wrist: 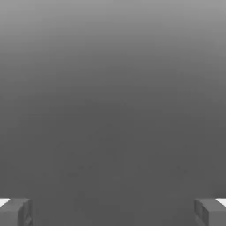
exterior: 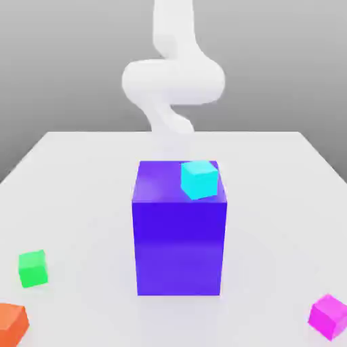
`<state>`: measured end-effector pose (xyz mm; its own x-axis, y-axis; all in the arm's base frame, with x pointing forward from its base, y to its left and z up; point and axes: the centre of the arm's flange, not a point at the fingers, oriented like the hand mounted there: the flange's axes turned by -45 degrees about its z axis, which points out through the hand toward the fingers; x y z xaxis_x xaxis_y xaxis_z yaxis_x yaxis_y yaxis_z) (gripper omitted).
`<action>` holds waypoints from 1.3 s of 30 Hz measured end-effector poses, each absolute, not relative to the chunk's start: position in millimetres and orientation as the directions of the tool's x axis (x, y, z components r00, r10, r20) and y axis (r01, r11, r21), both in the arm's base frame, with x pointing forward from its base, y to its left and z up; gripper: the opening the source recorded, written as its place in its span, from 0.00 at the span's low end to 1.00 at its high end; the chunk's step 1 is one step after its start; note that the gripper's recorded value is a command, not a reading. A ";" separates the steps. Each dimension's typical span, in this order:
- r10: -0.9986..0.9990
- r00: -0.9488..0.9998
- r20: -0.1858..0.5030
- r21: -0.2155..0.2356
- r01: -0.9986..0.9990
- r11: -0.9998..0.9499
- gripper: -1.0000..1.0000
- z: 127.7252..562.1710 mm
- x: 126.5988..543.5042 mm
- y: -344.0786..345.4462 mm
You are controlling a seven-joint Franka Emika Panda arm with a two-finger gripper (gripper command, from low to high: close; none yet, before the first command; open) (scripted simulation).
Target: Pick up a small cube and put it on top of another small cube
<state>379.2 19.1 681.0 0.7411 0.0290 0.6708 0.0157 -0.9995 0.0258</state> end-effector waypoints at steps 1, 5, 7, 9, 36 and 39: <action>0.048 0.759 0.650 0.040 0.029 -0.999 0.50 667.4 392.5 27.6; 0.122 0.816 0.565 0.087 0.088 -0.992 0.50 611.2 436.5 61.1; 0.160 0.839 0.521 0.106 0.122 -0.987 0.50 581.1 454.3 78.2; 0.198 0.857 0.475 0.120 0.159 -0.980 0.50 549.7 469.4 95.7; 0.578 0.816 0.001 0.000 0.578 -0.816 0.00 136.7 450.3 278.9; 0.578 0.816 0.002 0.000 0.578 -0.816 0.00 136.8 450.2 279.0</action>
<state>450.2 279.0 136.8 0.8163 0.5777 0.0019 0.5777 -0.8163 -0.0004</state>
